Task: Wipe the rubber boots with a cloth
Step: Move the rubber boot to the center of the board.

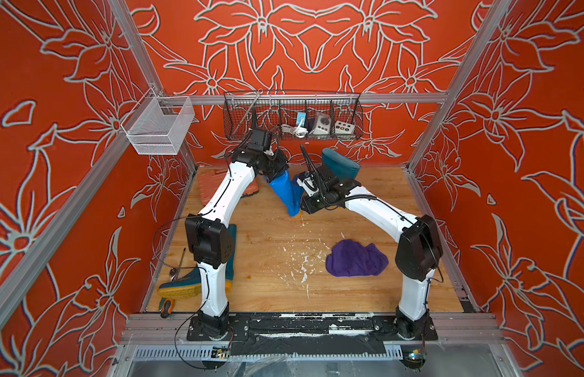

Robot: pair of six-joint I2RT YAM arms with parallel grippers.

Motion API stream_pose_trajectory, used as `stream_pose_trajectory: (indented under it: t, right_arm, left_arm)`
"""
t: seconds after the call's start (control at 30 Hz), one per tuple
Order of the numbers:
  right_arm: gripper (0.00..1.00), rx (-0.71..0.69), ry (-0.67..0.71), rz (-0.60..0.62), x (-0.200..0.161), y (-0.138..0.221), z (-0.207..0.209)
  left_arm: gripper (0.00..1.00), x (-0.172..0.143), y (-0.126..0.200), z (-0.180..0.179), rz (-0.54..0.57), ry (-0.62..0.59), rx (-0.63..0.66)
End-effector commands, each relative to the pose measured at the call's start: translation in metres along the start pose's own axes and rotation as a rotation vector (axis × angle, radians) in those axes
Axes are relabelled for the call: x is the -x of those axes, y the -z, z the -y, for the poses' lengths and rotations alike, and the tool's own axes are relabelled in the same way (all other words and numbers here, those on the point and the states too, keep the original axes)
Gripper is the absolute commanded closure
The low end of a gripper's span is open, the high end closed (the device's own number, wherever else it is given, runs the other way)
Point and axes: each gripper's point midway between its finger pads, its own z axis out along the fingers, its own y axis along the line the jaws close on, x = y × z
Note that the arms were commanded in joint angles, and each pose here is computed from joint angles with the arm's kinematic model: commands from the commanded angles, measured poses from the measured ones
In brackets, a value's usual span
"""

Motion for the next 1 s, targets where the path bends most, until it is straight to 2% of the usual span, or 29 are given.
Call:
stream_pose_trajectory:
  t: [0.0, 0.13, 0.53, 0.83, 0.97]
  right_arm:
    - [0.73, -0.083, -0.018, 0.069, 0.006, 0.032, 0.018]
    - [0.72, -0.094, -0.042, 0.105, 0.006, 0.047, 0.025]
    - [0.73, -0.076, -0.075, 0.109, 0.003, 0.052, 0.025]
    - [0.72, -0.108, -0.078, 0.117, -0.005, 0.063, 0.03]
    - [0.72, -0.1, -0.093, 0.117, -0.008, 0.062, 0.031]
  left_arm:
    - [1.0, 0.02, 0.009, 0.028, 0.101, -0.011, -0.062]
    - [1.0, 0.02, 0.012, 0.034, 0.124, -0.021, -0.062]
    - [1.0, 0.028, 0.044, 0.029, 0.206, -0.033, -0.031]
    - [1.0, 0.033, 0.035, 0.012, 0.222, 0.003, 0.002]
    - [1.0, 0.033, 0.018, 0.012, 0.194, 0.026, -0.011]
